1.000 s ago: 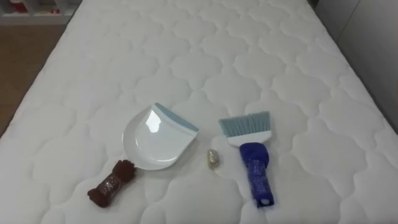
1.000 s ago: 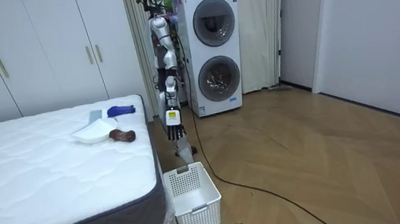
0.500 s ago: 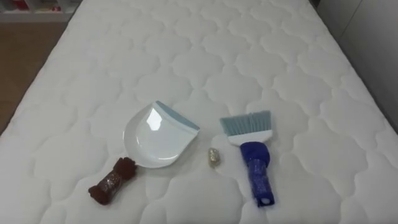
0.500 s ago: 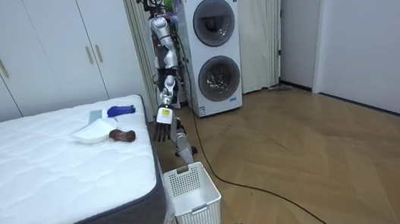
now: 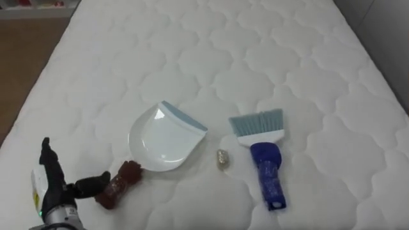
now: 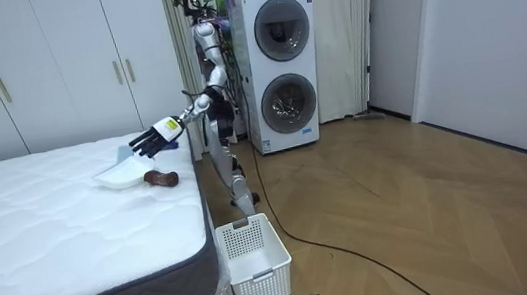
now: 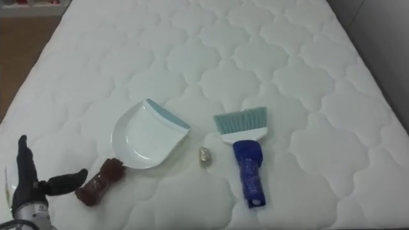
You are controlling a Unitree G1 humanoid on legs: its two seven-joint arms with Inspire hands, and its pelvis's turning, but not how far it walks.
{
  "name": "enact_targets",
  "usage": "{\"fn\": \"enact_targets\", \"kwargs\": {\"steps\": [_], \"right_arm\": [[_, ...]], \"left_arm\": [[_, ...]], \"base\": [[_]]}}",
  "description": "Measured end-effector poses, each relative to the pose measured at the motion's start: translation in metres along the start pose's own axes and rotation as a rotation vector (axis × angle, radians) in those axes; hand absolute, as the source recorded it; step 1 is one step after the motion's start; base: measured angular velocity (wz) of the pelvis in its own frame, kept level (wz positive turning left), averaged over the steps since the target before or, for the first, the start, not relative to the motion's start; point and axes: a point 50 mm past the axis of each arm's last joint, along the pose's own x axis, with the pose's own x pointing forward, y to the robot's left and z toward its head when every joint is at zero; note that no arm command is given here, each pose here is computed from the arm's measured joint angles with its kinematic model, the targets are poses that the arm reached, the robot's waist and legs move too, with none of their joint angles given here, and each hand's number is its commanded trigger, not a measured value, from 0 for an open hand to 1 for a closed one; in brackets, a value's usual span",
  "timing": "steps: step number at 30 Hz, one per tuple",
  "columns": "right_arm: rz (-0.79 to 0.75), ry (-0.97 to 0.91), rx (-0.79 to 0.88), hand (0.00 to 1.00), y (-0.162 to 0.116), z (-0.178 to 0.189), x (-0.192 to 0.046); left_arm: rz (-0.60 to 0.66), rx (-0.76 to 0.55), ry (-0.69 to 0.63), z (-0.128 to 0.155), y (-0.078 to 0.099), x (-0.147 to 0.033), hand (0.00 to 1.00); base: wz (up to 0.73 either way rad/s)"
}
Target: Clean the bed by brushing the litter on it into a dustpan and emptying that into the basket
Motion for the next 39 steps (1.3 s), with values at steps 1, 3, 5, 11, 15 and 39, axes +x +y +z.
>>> {"fn": "enact_targets", "kwargs": {"steps": [1, 3, 5, 11, 15, 39], "right_arm": [[-0.001, -0.003, 0.005, 0.00, 0.000, 0.001, 0.000], [-0.004, -0.009, 0.008, 0.00, -0.001, 0.004, 0.000], [-0.006, -0.023, -0.003, 0.00, -0.003, 0.010, 0.001], [-0.037, -0.064, -0.001, 0.00, -0.010, 0.025, 0.002], [-0.039, -0.086, -0.018, 0.00, -0.011, 0.035, 0.003], [-0.119, -0.238, 0.036, 0.00, -0.024, 0.087, 0.003]], "left_arm": [[0.004, -0.012, -0.019, 0.006, -0.002, 0.004, 0.00], [0.013, -0.030, -0.040, 0.013, -0.005, 0.008, 0.00], [-0.006, -0.043, -0.058, 0.019, -0.012, 0.011, 0.00], [-0.085, -0.003, -0.040, 0.017, -0.031, 0.012, 0.00], [-0.135, 0.027, -0.028, 0.013, -0.041, 0.007, 0.00], [-0.153, 0.117, 0.037, 0.010, -0.047, 0.024, 0.00]], "base": [[-0.05], [-0.11], [-0.08], [-0.02], [0.02], [-0.07]]}}
